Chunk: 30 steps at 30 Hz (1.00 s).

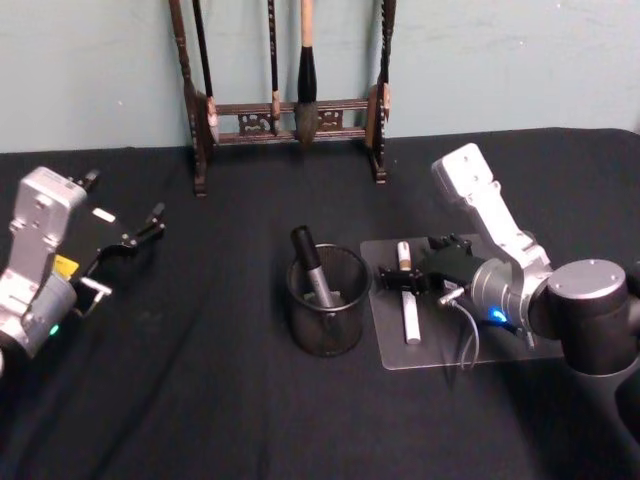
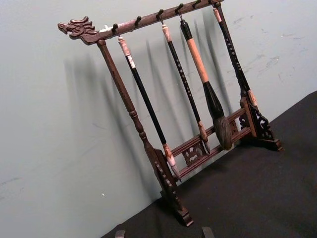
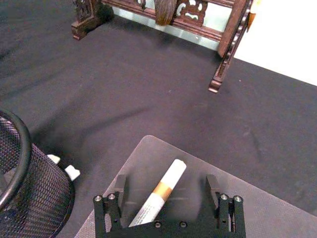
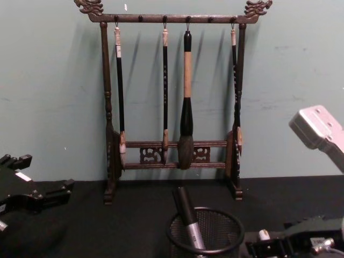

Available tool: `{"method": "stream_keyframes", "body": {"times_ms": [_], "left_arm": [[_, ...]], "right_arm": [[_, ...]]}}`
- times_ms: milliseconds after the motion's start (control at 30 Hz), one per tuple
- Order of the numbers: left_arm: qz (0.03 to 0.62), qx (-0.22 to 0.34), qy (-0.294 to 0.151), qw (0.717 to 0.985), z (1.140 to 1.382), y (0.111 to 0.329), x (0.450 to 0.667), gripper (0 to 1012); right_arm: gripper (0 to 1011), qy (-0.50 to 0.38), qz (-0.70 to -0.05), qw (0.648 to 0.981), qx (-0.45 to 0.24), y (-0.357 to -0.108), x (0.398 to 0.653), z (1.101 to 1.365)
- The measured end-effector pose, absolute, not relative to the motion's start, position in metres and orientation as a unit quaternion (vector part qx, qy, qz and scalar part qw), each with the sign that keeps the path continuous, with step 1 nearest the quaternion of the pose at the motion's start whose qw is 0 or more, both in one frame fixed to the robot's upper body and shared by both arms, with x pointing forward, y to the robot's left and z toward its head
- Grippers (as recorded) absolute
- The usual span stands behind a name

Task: Pick up the water-based marker from the table and place it into the pen holder.

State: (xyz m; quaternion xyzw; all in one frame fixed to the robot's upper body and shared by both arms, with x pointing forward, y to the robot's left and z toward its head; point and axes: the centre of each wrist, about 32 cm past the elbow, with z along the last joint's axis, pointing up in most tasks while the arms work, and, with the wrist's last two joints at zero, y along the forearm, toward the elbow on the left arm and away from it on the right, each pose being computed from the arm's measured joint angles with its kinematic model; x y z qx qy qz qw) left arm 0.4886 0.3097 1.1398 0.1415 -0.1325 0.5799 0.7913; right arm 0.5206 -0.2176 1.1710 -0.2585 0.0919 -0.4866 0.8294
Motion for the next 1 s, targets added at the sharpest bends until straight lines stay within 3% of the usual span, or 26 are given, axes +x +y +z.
{"method": "stream_keyframes", "body": {"times_ms": [1000], "left_arm": [[0.580,0.141,-0.132,0.791,1.1398,0.3097,0.4886,1001]], "right_arm": [[1002,0.111,-0.477,0.830,-0.267,-0.2193,0.5195,1.1610]]}}
